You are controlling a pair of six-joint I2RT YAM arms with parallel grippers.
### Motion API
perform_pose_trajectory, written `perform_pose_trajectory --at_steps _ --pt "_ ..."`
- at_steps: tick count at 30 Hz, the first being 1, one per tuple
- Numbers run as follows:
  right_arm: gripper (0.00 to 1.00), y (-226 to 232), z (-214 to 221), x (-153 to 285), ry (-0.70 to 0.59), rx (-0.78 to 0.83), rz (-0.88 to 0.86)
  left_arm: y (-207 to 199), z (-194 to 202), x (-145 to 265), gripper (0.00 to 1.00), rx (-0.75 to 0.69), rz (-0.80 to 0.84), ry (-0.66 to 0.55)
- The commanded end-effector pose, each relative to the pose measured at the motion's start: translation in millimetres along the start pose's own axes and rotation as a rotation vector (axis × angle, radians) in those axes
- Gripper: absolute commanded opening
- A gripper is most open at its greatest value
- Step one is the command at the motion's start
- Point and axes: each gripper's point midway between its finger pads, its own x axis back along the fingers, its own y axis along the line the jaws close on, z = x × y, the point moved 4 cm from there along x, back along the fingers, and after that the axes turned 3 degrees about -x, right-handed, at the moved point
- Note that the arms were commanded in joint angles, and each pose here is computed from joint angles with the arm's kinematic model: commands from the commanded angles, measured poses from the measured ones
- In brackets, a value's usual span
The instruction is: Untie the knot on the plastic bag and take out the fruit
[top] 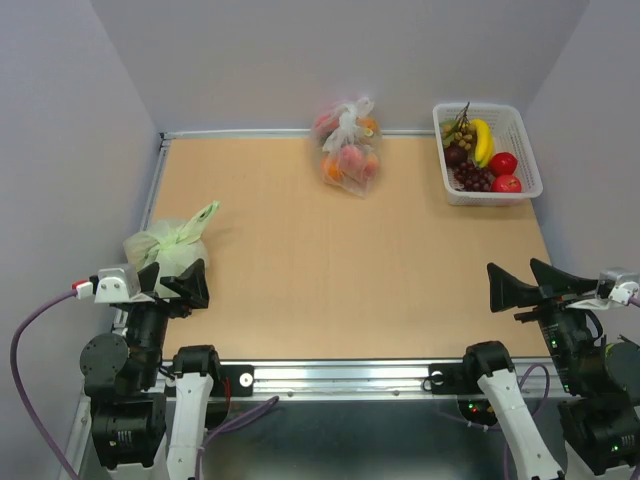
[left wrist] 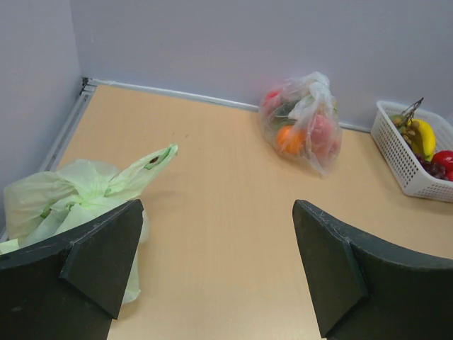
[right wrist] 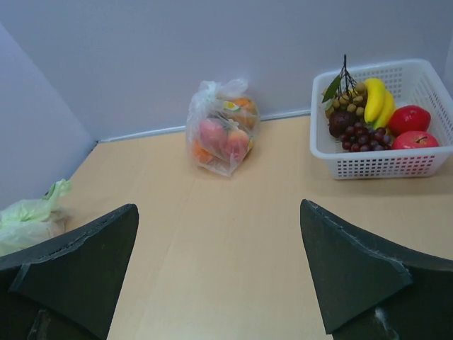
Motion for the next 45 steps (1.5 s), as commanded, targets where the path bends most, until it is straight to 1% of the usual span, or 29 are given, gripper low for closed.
perform_pose_trajectory --at_steps 1,6,11,12,13,14,16,17,18,19,20,22,23,24,25,26,27,28,29,30,31,32,33,38,40,41,42,44,45 --pt "1.0 -0.8 -3.5 -2.6 -0.011 0.022 0.001 -1.6 -11.4 3.5 0.98 -0.032 0.011 -0.053" --pt "1.0 -2.9 -2.1 -12.4 0.015 0.041 0.016 0.6 -13.3 4.9 0.98 -0.035 -0.007 -0.053" --pt "1.0 -2.7 10.1 -46.8 0.105 0.019 0.028 1.7 -11.7 4.9 0.98 -0.024 -0.021 -0.031" --pt "1.0 0.7 19.3 -60.2 0.17 0.031 -0.003 3.3 -9.7 4.4 0.98 -0.01 -0.034 -0.019" --pt "1.0 3.5 17.6 -60.6 0.166 0.043 -0.026 3.3 -9.5 3.6 0.98 0.002 -0.038 -0.016" --pt "1.0 2.2 23.7 -75.7 0.208 0.047 -0.018 2.7 -6.0 3.5 0.98 0.009 -0.033 0.005" --pt "1.0 0.7 32.3 -92.4 0.26 0.03 -0.003 0.0 -3.8 3.2 0.98 0.019 -0.016 0.021" --pt "1.0 -0.7 41.8 -110.1 0.309 0.018 0.006 1.0 -0.8 3.1 0.98 0.028 -0.024 0.035" --pt "1.0 -1.4 46.8 -119.0 0.334 0.0 0.016 1.5 0.1 2.2 0.98 0.04 -0.032 0.046" --pt "1.0 0.7 50.6 -127.1 0.36 -0.01 0.004 2.7 3.3 3.0 0.98 0.05 -0.043 0.06" --pt "1.0 -1.6 65.9 -147.0 0.432 -0.01 0.005 3.3 5.7 2.1 0.98 0.053 -0.046 0.073" --pt "1.0 3.3 74.9 -166.7 0.49 -0.028 -0.029 5.4 11.5 0.8 0.98 0.061 -0.061 0.103" --pt "1.0 3.6 76.3 -179.0 0.492 -0.028 -0.035 5.7 14.0 0.0 0.98 0.071 -0.064 0.113" --pt "1.0 -0.5 92.7 -197.4 0.549 -0.035 -0.023 6.0 15.2 -1.1 0.98 0.074 -0.066 0.12" --pt "1.0 2.1 92.8 -208.1 0.548 -0.037 -0.043 6.1 18.0 -2.8 0.98 0.078 -0.065 0.132" --pt "1.0 4.1 91.7 -222.5 0.519 -0.036 -0.064 6.0 19.5 -4.2 0.98 0.083 -0.063 0.138" --pt "1.0 -0.1 109.2 -239.3 0.561 -0.046 -0.06 5.8 20.7 -4.6 0.98 0.085 -0.061 0.14" --pt "1.0 6.3 104.5 -253.6 0.53 -0.059 -0.1 5.7 22.9 -6.5 0.98 0.088 -0.057 0.149" --pt "1.0 6.8 110.0 -264.7 0.535 -0.071 -0.11 5.8 24.6 -8.1 0.98 0.091 -0.056 0.157" --pt "1.0 4.3 125.9 -278.6 0.564 -0.088 -0.117 5.2 25.8 -8.5 0.98 0.093 -0.051 0.162" --pt "1.0 5.5 133.0 -288.3 0.566 -0.1 -0.125 4.9 27.2 -9.4 0.98 0.096 -0.048 0.169" --pt "1.0 9.6 130.5 -302.1 0.525 -0.106 -0.147 4.1 29.0 -10.2 0.98 0.1 -0.041 0.177" --pt "1.0 12.5 133.8 -310.5 0.517 -0.105 -0.159 3.2 30.5 -11.1 0.98 0.103 -0.034 0.185" --pt "1.0 31.1 183.3 -366.1 0.507 -0.083 -0.221 1.6 36.1 -15.5 0.98 0.106 -0.016 0.213" --pt "1.0 47.3 184.5 -384.9 0.446 -0.069 -0.269 2.5 37.4 -17.2 0.98 0.105 -0.02 0.22" --pt "1.0 50.7 191.1 -392.4 0.437 -0.052 -0.281 2.2 37.8 -17.8 0.98 0.109 -0.018 0.222" --pt "1.0 49.9 211.6 -401.8 0.46 -0.041 -0.291 1.6 38.5 -18.9 0.98 0.114 -0.015 0.228" --pt "1.0 63.7 210.4 -421.1 0.399 -0.014 -0.341 -0.7 40.8 -20.1 0.98 0.131 -0.002 0.235" --pt "1.0 60.5 226.3 -430.1 0.399 -0.009 -0.33 -1.0 42.1 -21.0 0.98 0.137 -0.001 0.241"
